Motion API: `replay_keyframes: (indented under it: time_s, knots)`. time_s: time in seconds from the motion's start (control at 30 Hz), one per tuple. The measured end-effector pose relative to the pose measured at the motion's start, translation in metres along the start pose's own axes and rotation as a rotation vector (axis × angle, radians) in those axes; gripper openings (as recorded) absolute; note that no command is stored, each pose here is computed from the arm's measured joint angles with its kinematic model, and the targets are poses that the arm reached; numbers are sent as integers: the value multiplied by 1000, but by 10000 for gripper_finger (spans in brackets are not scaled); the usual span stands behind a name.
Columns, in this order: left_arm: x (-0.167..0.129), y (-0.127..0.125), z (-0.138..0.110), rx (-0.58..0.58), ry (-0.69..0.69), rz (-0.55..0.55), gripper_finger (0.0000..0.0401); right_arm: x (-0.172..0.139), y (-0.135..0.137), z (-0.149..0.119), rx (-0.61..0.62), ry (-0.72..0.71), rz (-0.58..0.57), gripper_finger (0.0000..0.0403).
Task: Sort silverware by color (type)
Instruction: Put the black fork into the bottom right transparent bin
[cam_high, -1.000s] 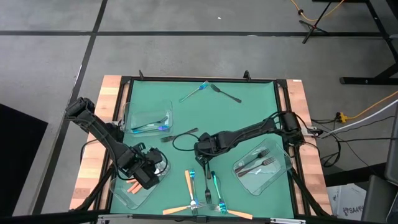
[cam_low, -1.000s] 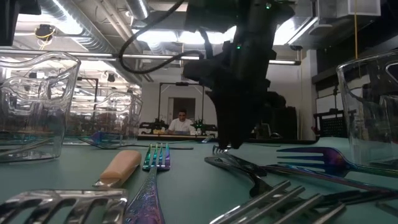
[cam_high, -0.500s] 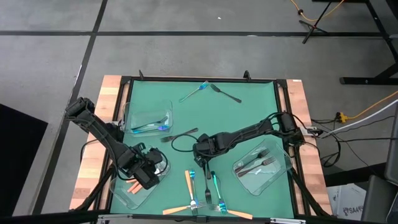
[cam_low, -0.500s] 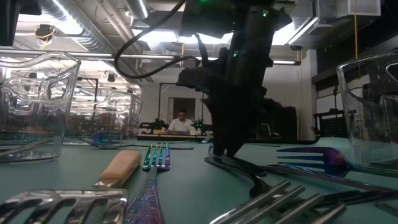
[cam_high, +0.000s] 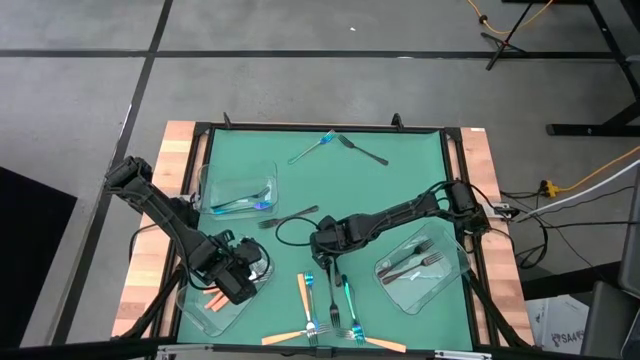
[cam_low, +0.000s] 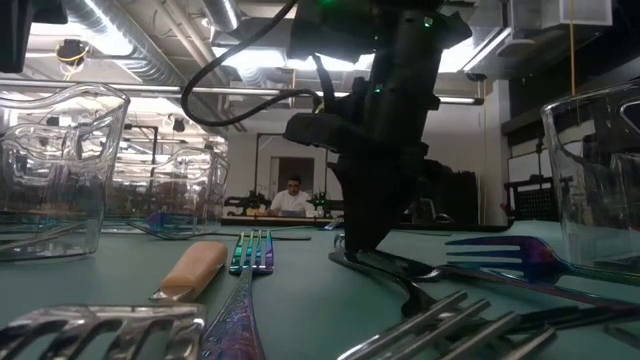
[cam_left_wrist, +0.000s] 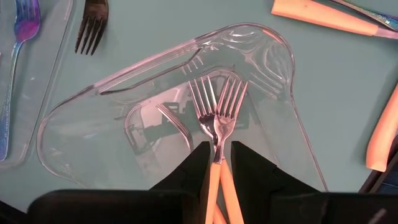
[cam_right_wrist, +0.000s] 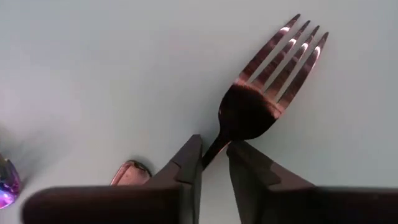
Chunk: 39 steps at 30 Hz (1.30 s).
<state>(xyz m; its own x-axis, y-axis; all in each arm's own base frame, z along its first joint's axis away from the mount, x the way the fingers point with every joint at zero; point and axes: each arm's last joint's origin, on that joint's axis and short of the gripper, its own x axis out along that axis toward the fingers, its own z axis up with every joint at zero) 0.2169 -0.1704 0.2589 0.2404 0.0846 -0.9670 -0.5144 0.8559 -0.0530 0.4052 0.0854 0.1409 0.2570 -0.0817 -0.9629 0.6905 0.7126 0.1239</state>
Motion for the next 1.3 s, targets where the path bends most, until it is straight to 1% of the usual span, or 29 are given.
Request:
replay_keyframes:
  time_s: [0.17,0.23,0.57,0.73,0.87,1.2,1.3]
  knots:
    - [0,0,0,0,0,0,59,0,2,2,3,-29,14,11]
    - [0,0,0,0,0,0,59,0,1,3,3,-47,-2,4]
    - [0,0,0,0,0,-1,59,0,1,5,-18,-83,-17,2]
    - [0,0,0,0,-1,-1,59,-1,-2,8,-78,-103,-35,0]
    - [-2,1,0,-2,-3,-8,59,-4,-4,11,-103,-115,-35,1]
    - [-17,-3,5,-11,-30,-51,59,-27,-9,32,-142,-201,18,1]
    - [-21,-4,8,-15,-77,-53,59,-39,-12,39,-157,-244,28,1]
